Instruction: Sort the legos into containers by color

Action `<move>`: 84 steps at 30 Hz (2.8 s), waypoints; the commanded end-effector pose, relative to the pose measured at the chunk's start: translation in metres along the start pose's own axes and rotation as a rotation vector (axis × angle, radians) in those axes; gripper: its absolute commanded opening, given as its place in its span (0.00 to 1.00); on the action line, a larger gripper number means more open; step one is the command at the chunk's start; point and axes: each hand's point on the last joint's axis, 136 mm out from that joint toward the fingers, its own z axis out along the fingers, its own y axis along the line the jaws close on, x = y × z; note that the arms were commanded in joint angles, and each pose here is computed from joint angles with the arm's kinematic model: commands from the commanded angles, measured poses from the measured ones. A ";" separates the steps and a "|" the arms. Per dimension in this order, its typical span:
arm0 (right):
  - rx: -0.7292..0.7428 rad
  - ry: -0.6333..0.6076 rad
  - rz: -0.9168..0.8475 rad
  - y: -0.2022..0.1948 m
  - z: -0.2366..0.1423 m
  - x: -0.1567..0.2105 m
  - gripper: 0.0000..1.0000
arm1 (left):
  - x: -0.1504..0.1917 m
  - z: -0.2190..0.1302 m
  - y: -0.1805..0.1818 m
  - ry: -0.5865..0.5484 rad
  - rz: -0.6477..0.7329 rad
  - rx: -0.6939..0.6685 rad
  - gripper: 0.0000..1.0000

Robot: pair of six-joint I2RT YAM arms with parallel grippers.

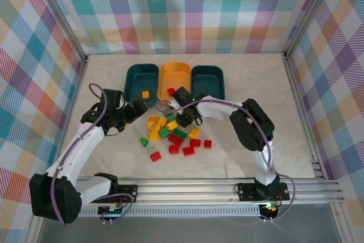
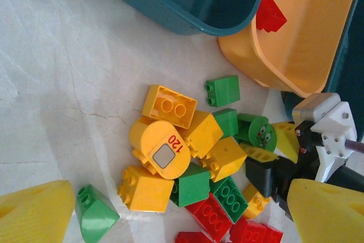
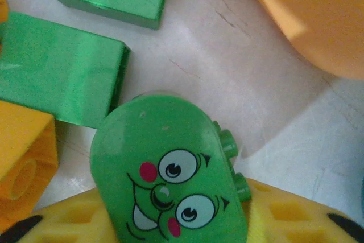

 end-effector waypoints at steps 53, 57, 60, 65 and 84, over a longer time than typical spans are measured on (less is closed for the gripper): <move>0.193 -0.277 0.774 -0.118 -0.131 0.032 0.65 | 0.059 0.032 -0.029 0.067 0.136 0.070 0.98; 0.166 -0.174 0.832 -0.054 -0.111 0.076 0.63 | 0.056 0.039 -0.024 0.039 0.119 0.063 0.98; 0.142 -0.098 0.878 -0.017 -0.101 0.101 0.63 | 0.060 0.044 -0.022 0.046 0.106 0.073 0.98; 0.108 0.014 0.883 0.023 -0.090 0.125 0.63 | 0.067 0.047 -0.015 0.067 0.106 0.071 0.98; 0.210 0.124 0.841 0.026 -0.058 0.162 0.46 | 0.068 0.040 -0.002 0.049 0.116 0.033 0.98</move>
